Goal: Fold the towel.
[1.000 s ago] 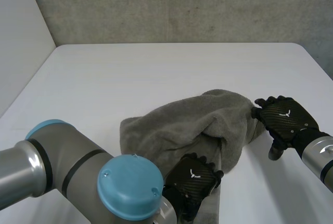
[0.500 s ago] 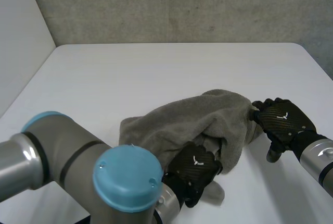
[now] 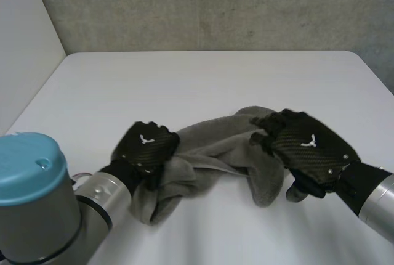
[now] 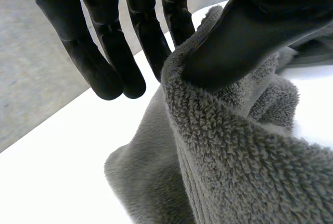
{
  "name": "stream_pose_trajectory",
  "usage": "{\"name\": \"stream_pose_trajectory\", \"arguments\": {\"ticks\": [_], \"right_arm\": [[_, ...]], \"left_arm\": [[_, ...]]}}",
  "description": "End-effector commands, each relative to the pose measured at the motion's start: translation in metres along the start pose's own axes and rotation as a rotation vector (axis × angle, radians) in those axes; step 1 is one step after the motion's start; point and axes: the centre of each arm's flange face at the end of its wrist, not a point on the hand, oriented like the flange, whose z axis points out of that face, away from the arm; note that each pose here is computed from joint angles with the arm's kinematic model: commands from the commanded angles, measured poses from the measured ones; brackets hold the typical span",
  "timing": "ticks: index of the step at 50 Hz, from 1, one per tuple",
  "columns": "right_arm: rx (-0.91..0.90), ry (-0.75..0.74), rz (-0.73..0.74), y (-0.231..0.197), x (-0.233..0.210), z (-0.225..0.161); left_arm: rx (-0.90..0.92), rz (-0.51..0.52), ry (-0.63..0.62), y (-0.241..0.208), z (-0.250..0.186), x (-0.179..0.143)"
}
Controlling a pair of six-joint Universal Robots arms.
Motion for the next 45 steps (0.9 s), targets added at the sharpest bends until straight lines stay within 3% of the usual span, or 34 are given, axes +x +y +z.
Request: {"name": "stream_pose_trajectory", "arguments": {"ticks": [1, 10, 19, 37, 45], "right_arm": [[-0.039, -0.089, -0.024, 0.019, -0.012, 0.013], [-0.149, -0.177, -0.124, 0.053, -0.025, 0.029], [-0.189, -0.096, -0.141, 0.074, -0.025, 0.049], [-0.164, 0.133, -0.134, 0.068, 0.003, 0.081], [-0.107, 0.210, -0.107, 0.034, 0.031, 0.087]], "left_arm": [[-0.019, -0.059, -0.049, 0.005, 0.003, -0.016], [-0.027, -0.158, -0.094, 0.009, 0.008, -0.033], [-0.014, -0.252, -0.083, 0.009, 0.013, -0.044], [0.033, -0.266, -0.112, -0.003, 0.011, -0.057], [0.191, -0.301, -0.146, -0.047, -0.004, -0.072]]}}
